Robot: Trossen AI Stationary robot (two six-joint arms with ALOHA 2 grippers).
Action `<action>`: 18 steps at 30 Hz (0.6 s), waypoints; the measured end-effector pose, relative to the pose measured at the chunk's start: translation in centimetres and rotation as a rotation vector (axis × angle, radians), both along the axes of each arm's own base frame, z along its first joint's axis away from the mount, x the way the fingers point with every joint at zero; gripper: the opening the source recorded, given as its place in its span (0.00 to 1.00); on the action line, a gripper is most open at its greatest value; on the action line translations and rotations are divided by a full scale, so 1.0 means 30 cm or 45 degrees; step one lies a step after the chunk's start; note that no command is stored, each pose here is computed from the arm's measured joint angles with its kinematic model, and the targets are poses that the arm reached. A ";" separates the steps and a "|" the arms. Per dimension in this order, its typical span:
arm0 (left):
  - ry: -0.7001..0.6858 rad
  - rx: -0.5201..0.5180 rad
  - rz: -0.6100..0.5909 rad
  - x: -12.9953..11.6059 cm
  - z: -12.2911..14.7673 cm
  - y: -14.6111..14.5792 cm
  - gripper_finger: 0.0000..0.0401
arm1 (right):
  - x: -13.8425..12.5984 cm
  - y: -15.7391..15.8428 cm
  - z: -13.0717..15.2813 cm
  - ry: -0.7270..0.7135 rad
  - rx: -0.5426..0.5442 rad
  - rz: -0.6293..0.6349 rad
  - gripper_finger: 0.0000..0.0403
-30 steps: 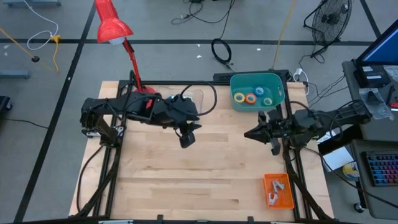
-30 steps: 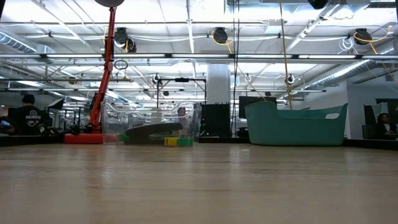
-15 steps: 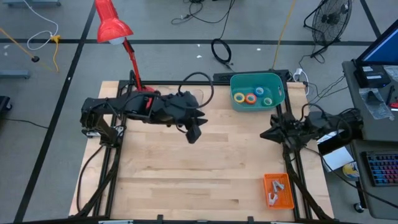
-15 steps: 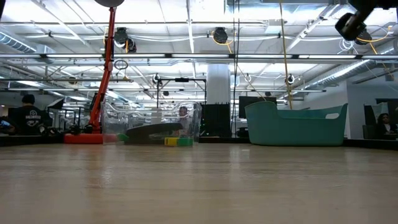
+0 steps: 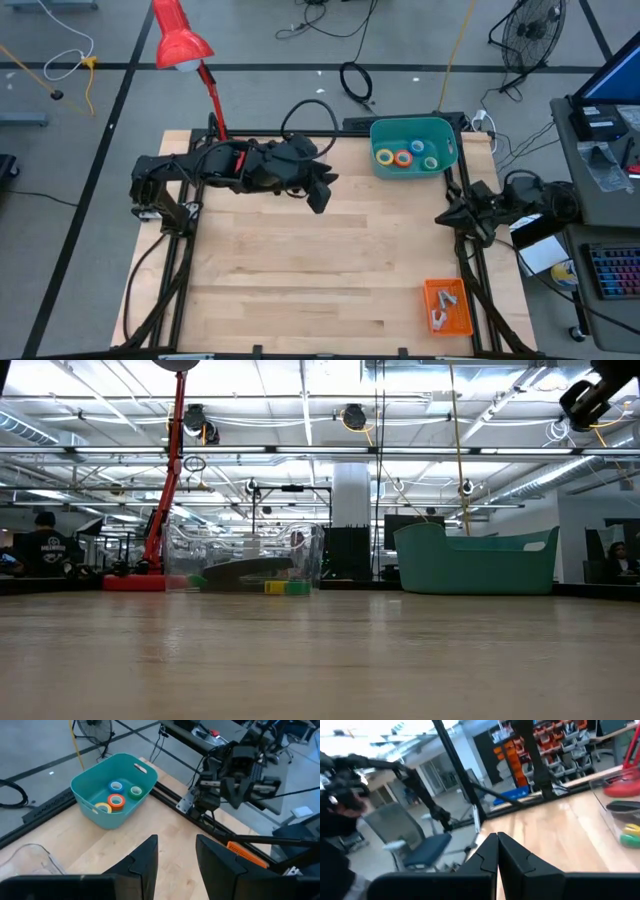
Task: Pick and place Stapler, Stapler remover, tape
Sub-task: Return to Home Position
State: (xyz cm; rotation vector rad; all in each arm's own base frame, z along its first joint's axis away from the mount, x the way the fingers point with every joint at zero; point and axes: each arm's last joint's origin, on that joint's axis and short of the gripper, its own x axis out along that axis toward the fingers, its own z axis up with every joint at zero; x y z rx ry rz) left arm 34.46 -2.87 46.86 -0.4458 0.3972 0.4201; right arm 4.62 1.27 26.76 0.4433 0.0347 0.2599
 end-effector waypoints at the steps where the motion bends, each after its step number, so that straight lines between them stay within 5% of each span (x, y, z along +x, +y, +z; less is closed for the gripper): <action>1: -0.005 -0.005 0.009 0.000 0.000 0.000 0.33 | 0.001 0.000 -0.010 0.012 -0.015 0.002 0.00; 11: -0.030 -0.038 0.083 -0.001 0.001 0.005 0.33 | 0.037 0.014 -0.089 0.113 -0.047 0.038 0.00; 18: -0.032 -0.042 0.097 0.000 0.001 0.014 0.33 | 0.113 0.041 -0.191 -0.046 0.008 0.102 0.00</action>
